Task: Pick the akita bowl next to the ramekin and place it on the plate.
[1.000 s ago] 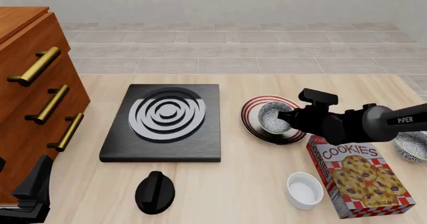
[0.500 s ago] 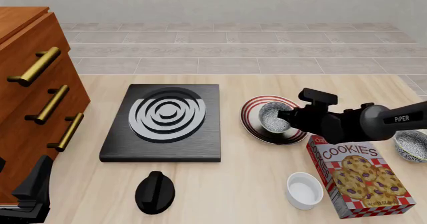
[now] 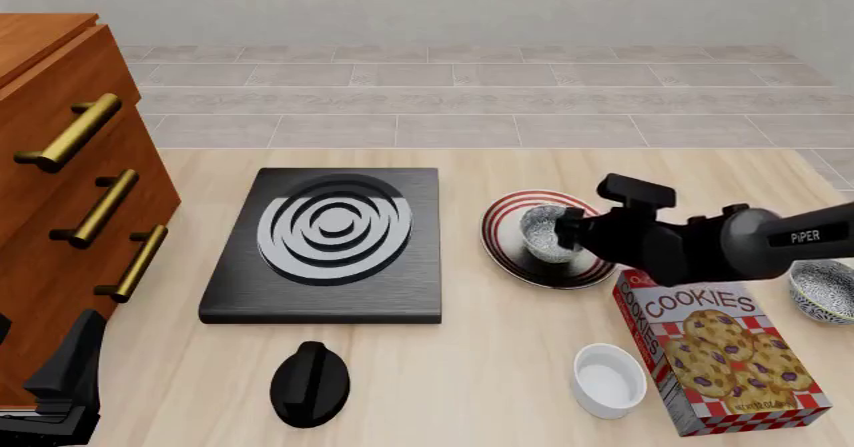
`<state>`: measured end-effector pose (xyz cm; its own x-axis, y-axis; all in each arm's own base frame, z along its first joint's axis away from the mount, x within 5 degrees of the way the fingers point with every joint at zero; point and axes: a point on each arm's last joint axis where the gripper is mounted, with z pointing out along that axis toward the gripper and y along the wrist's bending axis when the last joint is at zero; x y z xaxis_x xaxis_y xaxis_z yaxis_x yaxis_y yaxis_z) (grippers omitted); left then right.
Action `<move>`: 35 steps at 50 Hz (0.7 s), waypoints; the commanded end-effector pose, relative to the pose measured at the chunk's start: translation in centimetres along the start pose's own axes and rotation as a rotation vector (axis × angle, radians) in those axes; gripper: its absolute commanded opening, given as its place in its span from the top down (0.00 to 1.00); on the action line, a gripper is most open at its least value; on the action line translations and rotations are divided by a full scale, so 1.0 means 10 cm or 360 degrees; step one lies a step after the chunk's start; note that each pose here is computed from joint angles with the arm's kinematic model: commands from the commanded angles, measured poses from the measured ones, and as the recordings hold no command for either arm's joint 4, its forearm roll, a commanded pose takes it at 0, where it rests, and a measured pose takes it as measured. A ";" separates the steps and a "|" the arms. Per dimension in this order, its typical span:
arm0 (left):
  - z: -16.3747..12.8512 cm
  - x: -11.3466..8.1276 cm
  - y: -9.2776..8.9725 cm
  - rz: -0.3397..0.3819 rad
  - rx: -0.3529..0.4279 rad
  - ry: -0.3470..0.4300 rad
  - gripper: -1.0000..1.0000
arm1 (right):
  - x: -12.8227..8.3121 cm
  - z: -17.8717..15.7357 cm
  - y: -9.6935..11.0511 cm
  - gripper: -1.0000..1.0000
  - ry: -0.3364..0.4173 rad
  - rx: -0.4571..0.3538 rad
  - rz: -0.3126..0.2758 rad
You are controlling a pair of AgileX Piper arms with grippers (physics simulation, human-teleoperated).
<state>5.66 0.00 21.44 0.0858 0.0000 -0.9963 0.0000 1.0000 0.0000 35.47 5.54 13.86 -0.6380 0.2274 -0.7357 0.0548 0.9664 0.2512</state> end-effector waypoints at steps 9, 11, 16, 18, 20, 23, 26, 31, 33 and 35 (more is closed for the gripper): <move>0.00 0.00 0.00 0.0000 0.0000 0.0000 0.00 | -0.15 -0.15 -0.01 0.00 -0.0064 -0.0002 0.0023; 0.00 0.00 0.00 0.0000 0.0000 0.0000 0.00 | -0.15 -0.17 0.00 0.00 -0.0067 -0.0006 0.0021; 0.00 0.00 0.00 0.0000 0.0000 0.0000 0.00 | -0.15 -0.24 0.05 0.00 -0.0079 -0.0028 0.0028; 0.00 0.00 0.00 0.0000 0.0000 0.0000 0.00 | -0.16 -0.27 0.07 0.00 -0.0085 -0.0035 0.0029; 0.00 0.00 0.00 0.0000 0.0000 0.0000 0.00 | -0.16 -0.31 0.10 0.00 -0.0092 -0.0049 0.0028; 0.00 0.00 0.00 0.0000 0.0000 0.0000 0.00 | -0.15 -0.38 0.16 0.00 -0.0099 -0.0076 0.0024; 0.00 0.00 0.00 0.0000 0.0000 0.0000 0.00 | -0.17 -0.43 0.19 0.00 -0.0111 -0.0089 0.0022; 0.00 0.00 0.00 0.0000 0.0000 0.0000 0.00 | -0.20 -0.47 0.20 0.00 -0.0122 -0.0096 0.0026; 0.00 0.00 0.00 0.0000 0.0000 0.0000 0.00 | -0.21 -0.50 0.21 0.00 -0.0128 -0.0098 0.0025; 0.00 0.00 0.00 0.0000 0.0000 0.0000 0.00 | -0.22 -0.51 0.20 0.00 -0.0131 -0.0097 0.0020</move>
<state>5.66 0.00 21.44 0.0858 0.0000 -0.9963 0.0000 1.0000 0.0000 33.67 6.20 18.09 -0.5847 0.2503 -0.7717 0.0264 0.9566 0.2903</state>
